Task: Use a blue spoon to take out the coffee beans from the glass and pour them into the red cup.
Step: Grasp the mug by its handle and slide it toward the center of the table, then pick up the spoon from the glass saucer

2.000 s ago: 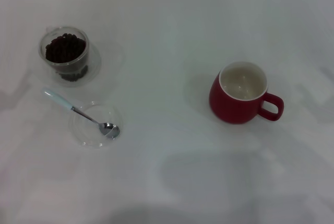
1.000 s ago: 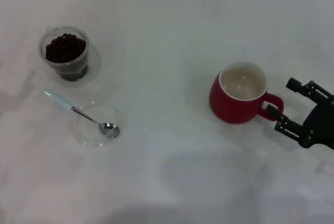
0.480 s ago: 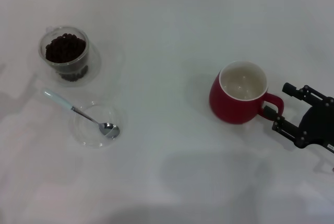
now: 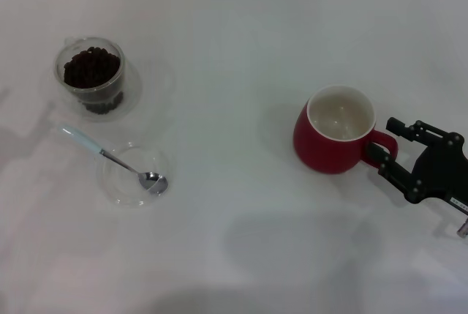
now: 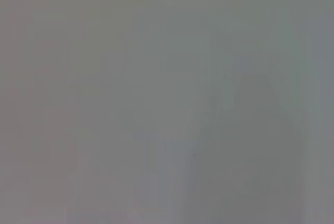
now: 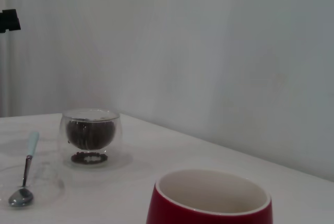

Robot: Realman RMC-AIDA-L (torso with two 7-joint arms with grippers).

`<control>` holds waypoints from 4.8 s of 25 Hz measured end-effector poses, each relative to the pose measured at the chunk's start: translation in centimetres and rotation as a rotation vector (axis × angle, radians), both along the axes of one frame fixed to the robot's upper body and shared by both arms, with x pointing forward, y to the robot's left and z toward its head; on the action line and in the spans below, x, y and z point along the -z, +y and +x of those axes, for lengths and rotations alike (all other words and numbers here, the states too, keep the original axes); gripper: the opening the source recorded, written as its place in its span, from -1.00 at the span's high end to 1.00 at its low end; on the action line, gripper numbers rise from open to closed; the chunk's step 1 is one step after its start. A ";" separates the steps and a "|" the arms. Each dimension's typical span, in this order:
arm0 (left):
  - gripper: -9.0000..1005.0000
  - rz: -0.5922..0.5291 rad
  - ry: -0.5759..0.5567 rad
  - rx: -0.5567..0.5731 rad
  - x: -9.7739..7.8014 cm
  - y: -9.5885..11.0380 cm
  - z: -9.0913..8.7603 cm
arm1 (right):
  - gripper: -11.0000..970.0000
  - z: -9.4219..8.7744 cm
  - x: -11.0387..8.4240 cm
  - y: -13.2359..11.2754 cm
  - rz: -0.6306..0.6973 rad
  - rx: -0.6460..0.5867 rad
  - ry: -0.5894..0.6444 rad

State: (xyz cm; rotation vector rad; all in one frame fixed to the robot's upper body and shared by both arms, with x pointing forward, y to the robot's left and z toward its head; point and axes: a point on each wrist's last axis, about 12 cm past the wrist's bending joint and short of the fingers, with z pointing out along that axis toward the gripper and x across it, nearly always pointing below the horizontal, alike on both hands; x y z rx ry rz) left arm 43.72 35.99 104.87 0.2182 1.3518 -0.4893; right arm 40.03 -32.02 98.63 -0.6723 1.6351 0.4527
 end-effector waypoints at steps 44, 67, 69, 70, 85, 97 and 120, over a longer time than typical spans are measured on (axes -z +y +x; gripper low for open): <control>-0.72 0.027 -0.012 0.001 -0.4 0.1 1.0 | 0.33 -0.3 0.3 6.1 0.076 -0.289 0.043; -0.72 -0.008 -0.003 -0.020 0.0 0.4 -0.4 | -0.03 -1.4 -0.6 5.8 0.162 -0.342 0.037; -0.72 -0.071 0.004 -0.028 0.1 0.4 -0.9 | -0.10 -2.0 -1.4 5.1 0.213 -0.368 0.004; -0.72 -0.128 0.017 -0.033 0.3 0.3 -1.3 | -0.14 -2.2 -1.9 4.8 0.242 -0.382 -0.012; -0.72 -0.903 0.604 0.002 5.0 -2.1 -1.9 | -0.47 -1.1 -7.1 -0.7 0.360 -0.419 -0.227; -0.72 -0.807 0.891 0.120 6.4 -5.7 1.4 | -0.47 0.1 -7.4 -0.3 0.364 -0.424 -0.247; -0.54 -0.693 0.892 0.187 6.3 -6.4 1.7 | -0.47 0.2 -7.0 0.4 0.384 -0.400 -0.213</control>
